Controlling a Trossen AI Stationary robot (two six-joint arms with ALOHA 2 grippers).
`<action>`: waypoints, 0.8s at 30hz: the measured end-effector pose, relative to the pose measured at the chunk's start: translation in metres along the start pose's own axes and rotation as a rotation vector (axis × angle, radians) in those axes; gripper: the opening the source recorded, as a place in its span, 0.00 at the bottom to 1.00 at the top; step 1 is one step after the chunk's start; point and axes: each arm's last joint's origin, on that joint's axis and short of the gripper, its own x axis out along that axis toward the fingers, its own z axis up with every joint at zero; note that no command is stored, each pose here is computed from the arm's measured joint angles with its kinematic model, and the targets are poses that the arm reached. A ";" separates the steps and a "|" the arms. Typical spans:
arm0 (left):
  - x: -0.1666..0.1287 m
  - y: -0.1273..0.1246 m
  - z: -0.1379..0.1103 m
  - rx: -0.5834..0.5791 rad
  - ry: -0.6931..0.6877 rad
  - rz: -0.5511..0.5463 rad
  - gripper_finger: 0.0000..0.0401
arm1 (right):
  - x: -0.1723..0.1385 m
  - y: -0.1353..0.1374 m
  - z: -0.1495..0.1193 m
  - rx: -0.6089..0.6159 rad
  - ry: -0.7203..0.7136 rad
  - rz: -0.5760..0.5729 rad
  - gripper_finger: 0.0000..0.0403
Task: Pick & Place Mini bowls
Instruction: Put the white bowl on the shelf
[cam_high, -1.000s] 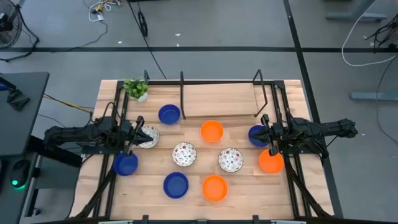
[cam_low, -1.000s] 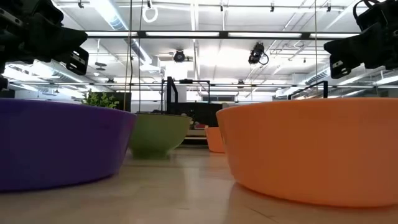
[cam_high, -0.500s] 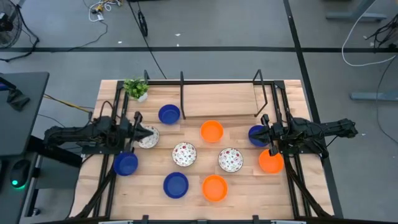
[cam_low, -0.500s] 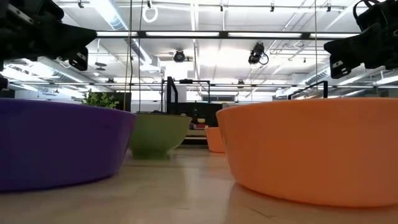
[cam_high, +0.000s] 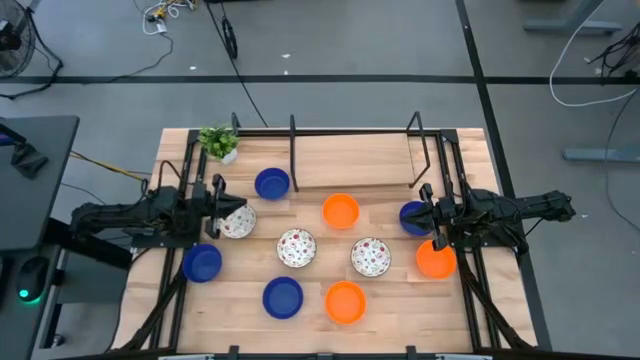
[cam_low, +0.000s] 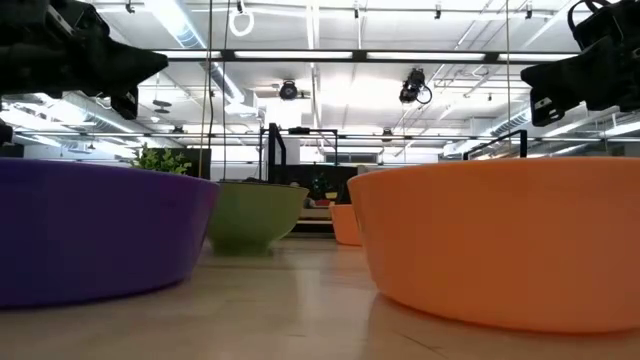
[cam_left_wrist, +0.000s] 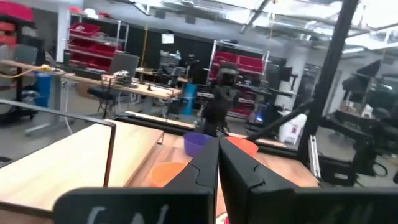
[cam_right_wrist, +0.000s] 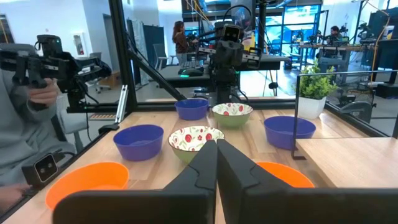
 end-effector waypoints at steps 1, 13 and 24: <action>0.000 0.000 0.000 -0.004 -0.004 0.002 0.05 | 0.000 0.000 0.000 0.000 0.000 0.000 0.03; 0.015 -0.023 0.006 0.097 -0.072 -0.328 0.05 | 0.000 0.000 0.000 0.000 0.000 0.000 0.03; 0.091 -0.061 0.009 0.380 0.094 -0.189 0.05 | 0.000 0.000 0.000 0.000 0.000 0.000 0.03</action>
